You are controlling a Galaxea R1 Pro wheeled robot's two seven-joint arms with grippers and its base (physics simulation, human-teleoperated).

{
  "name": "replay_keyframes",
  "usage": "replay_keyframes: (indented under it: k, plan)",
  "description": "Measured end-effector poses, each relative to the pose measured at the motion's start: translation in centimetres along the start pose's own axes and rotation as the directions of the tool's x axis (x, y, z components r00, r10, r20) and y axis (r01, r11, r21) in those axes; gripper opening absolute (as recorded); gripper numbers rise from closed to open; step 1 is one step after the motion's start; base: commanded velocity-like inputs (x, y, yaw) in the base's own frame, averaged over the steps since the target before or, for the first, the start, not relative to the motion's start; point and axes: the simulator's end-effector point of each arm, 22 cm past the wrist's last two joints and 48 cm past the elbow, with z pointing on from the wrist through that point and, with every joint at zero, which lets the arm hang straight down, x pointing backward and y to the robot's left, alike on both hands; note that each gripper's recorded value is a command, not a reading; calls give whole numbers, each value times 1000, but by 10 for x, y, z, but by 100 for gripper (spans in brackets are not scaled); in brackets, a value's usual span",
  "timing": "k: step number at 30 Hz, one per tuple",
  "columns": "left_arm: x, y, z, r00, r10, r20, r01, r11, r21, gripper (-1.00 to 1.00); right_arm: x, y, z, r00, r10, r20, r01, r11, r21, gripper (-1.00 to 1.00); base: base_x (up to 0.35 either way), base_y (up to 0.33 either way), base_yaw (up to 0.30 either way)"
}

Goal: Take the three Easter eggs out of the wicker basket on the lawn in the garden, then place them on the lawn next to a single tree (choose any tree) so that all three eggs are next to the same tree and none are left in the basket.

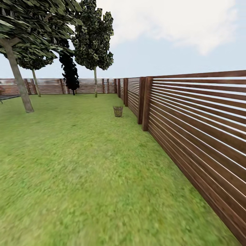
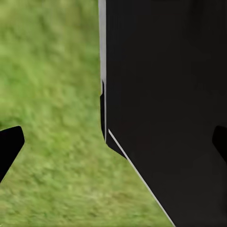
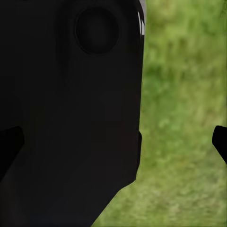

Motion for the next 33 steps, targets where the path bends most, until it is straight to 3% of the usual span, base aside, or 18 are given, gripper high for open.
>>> replay_keyframes:
  k: [15, 33]
  plan:
    - [0, 0, 0, 1000, -2, 1, 2, 1000, 0, 100, 0, 0, 0, 1000, 0, 1, 0, 1000, 0, 100, 333, 93, 0]
    - [0, 0, 0, 1000, -3, 0, 3, 1000, 0, 100, 0, 0, 0, 1000, 0, 0, 0, 1000, 1, 100, 344, 5, 0]
